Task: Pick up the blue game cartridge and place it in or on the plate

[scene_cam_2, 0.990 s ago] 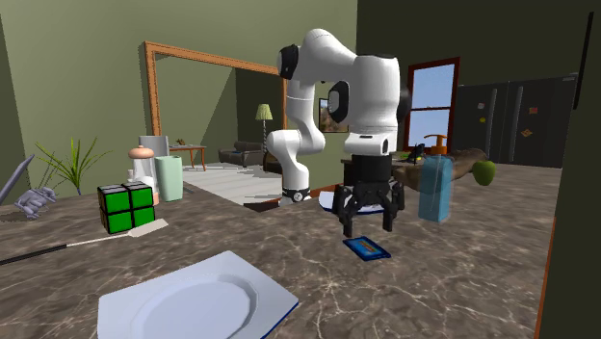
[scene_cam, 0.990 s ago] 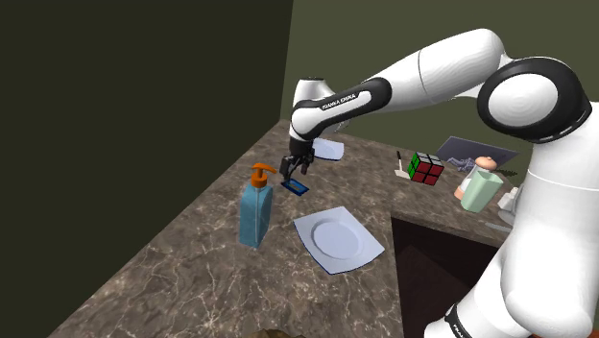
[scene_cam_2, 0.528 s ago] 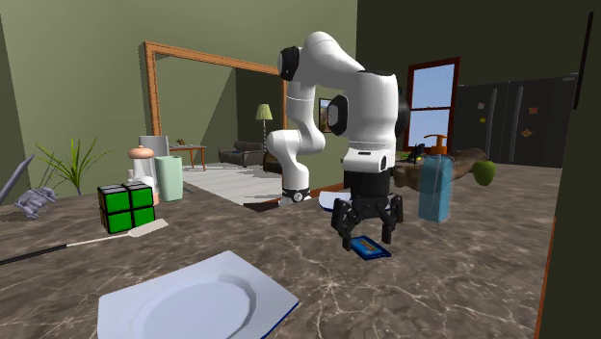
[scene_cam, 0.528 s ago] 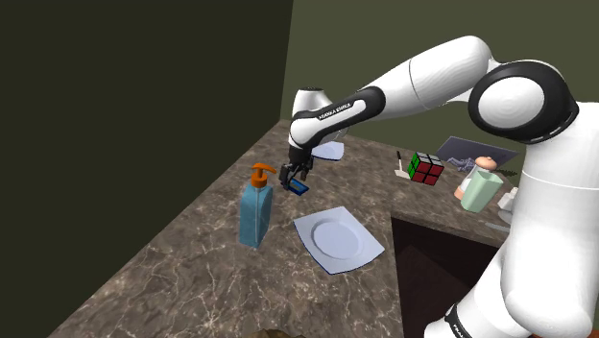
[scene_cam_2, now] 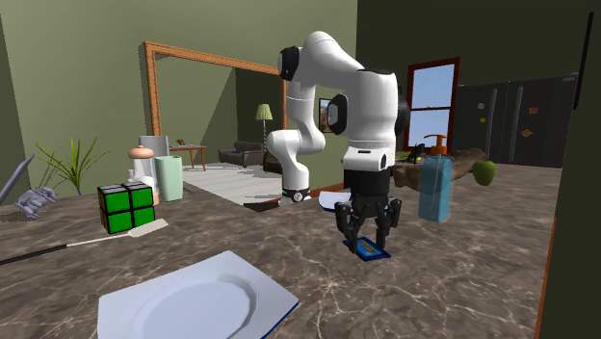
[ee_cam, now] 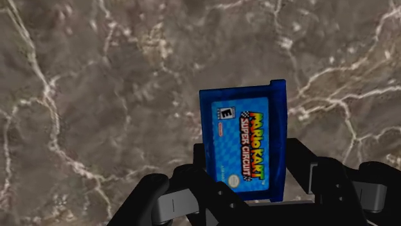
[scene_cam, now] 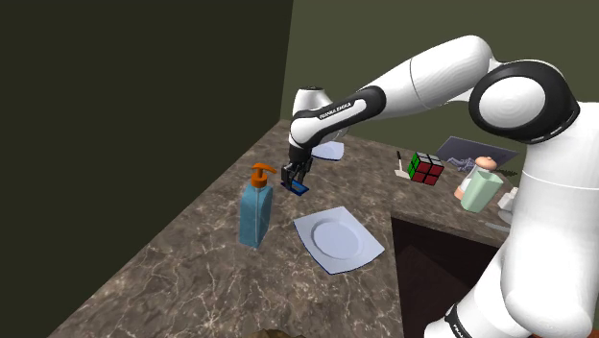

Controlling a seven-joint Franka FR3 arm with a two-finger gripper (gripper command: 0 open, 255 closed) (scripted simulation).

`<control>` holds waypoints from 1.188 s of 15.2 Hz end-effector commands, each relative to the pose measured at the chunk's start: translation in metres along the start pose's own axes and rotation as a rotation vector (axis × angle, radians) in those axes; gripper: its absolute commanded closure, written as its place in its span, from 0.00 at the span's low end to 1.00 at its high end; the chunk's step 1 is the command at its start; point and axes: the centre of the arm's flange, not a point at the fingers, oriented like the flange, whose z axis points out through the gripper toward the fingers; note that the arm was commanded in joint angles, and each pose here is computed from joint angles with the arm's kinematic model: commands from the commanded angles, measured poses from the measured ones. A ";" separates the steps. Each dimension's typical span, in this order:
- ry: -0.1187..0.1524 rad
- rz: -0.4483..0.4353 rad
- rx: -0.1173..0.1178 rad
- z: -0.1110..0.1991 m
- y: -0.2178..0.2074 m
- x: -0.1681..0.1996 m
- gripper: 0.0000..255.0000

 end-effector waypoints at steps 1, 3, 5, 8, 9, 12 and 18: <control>-0.006 -0.001 0.001 0.004 -0.001 -0.001 1.00; -0.006 -0.001 0.001 0.003 -0.001 -0.003 1.00; -0.006 -0.001 0.001 0.003 0.000 -0.003 1.00; -0.006 -0.001 0.001 -0.002 0.000 -0.001 1.00; -0.006 -0.001 0.000 -0.007 0.000 -0.001 1.00; -0.006 -0.001 0.001 -0.023 0.000 0.000 1.00; -0.006 -0.001 0.001 -0.055 0.000 0.000 1.00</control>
